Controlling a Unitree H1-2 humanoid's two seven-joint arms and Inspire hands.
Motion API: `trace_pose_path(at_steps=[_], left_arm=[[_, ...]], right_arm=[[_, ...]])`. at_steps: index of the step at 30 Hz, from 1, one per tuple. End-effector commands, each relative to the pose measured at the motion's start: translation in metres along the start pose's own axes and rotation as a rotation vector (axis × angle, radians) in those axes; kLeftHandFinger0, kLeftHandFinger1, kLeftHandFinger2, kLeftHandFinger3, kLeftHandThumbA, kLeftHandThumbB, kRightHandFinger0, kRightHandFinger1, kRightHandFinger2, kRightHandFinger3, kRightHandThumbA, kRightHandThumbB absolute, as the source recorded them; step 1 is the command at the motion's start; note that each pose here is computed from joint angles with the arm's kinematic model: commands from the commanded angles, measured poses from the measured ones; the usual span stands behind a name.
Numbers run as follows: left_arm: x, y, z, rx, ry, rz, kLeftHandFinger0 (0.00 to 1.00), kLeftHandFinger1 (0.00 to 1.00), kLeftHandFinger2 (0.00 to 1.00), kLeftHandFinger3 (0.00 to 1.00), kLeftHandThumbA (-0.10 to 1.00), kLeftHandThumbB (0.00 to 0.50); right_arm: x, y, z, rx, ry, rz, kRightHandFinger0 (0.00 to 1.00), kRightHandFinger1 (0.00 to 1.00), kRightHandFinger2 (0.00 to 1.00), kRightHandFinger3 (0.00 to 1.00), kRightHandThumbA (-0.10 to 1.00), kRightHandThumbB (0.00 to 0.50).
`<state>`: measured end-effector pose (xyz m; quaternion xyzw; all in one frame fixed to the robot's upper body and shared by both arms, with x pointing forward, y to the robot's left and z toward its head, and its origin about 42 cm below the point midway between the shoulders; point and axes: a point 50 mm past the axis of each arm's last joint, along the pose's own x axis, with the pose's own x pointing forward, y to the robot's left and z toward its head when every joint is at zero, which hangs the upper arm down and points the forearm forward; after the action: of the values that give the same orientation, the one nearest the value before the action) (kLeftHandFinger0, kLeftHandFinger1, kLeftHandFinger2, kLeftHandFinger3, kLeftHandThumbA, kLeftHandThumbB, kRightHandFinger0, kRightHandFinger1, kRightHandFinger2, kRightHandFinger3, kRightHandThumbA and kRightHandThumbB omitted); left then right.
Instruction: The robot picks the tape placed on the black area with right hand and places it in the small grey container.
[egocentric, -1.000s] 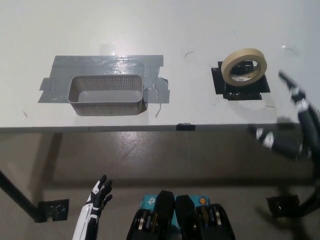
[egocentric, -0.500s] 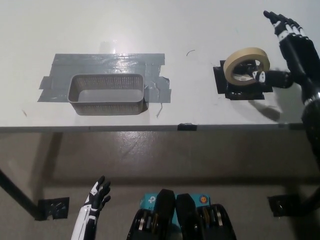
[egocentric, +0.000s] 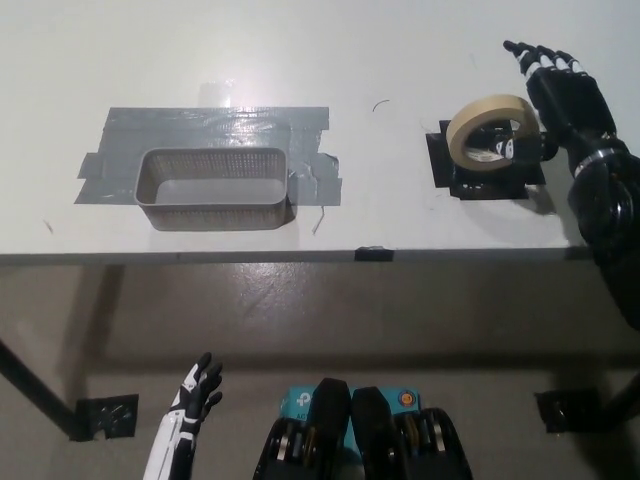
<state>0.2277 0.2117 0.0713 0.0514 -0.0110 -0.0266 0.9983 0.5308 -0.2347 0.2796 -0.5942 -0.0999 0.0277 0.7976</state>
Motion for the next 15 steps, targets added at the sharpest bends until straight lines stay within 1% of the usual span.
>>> trace_pose_path(at_steps=[1, 4, 8, 13, 15], left_arm=[[0.000, 0.004, 0.010, 0.032, -0.070, 0.002, 1.00, 1.00, 1.00, 1.00, 1.00, 0.000], [0.001, 0.005, 0.010, 0.038, -0.071, -0.001, 1.00, 1.00, 1.00, 1.00, 1.00, 0.000], [0.002, 0.005, 0.012, 0.042, -0.071, -0.002, 1.00, 1.00, 1.00, 1.00, 1.00, 0.000], [0.003, 0.003, 0.013, 0.039, -0.073, -0.007, 1.00, 1.00, 1.00, 1.00, 1.00, 0.000], [0.003, 0.003, 0.012, 0.036, -0.074, -0.011, 1.00, 1.00, 1.00, 1.00, 1.00, 0.000]], right_arm=[[0.021, -0.035, 0.018, -0.059, -0.025, -0.067, 1.00, 1.00, 1.00, 1.00, 0.93, 0.500], [0.027, -0.037, 0.020, -0.060, -0.020, -0.056, 1.00, 1.00, 1.00, 1.00, 0.94, 0.498], [0.032, -0.041, 0.024, -0.037, -0.013, -0.042, 1.00, 1.00, 1.00, 1.00, 0.91, 0.473], [0.039, -0.042, 0.027, -0.030, -0.007, -0.019, 1.00, 1.00, 1.00, 1.00, 0.89, 0.474], [0.040, -0.039, 0.027, -0.040, -0.002, -0.006, 1.00, 1.00, 1.00, 1.00, 0.90, 0.478]])
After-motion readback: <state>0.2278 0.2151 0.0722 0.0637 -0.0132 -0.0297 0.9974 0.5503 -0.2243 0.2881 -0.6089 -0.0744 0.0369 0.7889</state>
